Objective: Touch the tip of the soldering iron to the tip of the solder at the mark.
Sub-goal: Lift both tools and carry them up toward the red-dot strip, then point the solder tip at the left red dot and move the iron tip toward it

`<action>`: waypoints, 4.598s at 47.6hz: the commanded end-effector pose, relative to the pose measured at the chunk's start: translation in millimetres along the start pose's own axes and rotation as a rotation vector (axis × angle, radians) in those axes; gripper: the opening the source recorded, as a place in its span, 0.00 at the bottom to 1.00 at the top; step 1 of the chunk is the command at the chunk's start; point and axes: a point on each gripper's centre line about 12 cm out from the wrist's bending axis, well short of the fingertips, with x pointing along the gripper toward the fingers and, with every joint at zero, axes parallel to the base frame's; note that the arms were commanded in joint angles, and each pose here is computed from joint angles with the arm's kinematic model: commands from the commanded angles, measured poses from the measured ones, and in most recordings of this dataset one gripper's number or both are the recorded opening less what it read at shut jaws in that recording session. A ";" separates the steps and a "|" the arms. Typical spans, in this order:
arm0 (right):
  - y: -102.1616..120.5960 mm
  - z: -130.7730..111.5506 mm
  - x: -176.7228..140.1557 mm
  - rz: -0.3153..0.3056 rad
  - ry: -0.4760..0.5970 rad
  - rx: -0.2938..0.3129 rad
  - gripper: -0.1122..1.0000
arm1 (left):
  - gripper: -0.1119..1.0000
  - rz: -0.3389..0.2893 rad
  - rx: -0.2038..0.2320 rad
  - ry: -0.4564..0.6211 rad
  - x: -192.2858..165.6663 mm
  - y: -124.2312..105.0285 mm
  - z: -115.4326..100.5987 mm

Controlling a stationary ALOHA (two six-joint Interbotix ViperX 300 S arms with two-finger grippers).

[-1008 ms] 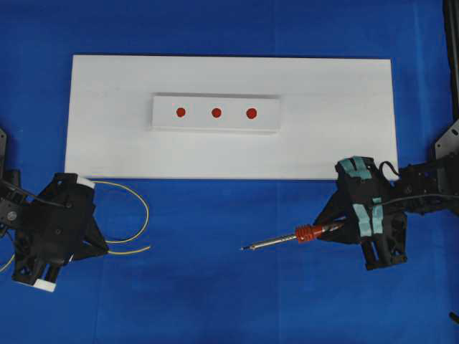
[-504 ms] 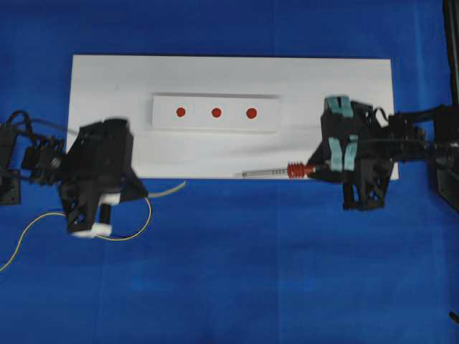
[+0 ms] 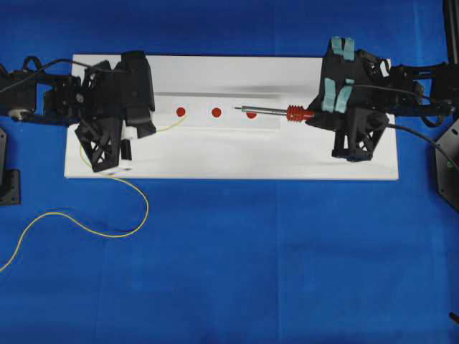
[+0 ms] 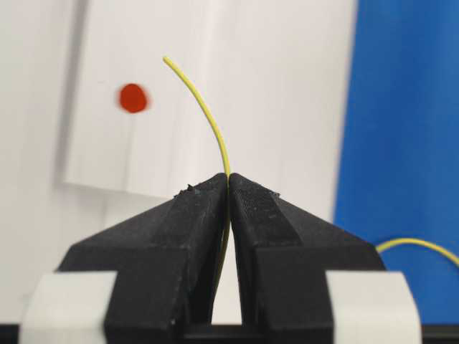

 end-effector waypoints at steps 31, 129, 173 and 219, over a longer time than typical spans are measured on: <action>-9.4 16.5 2.2 -0.032 0.004 -0.015 0.16 | 0.12 0.038 0.004 -0.037 -4.4 17.6 11.9; 8.0 71.5 59.8 -0.033 0.150 -0.112 0.16 | 0.12 0.019 -0.035 0.027 24.8 9.5 -18.8; 10.9 77.8 84.6 -0.038 0.186 -0.142 0.16 | 0.12 0.020 -0.035 0.027 24.8 9.5 -18.8; 10.8 77.0 84.7 -0.038 0.189 -0.143 0.16 | 0.12 0.020 -0.035 0.028 25.0 9.5 -17.8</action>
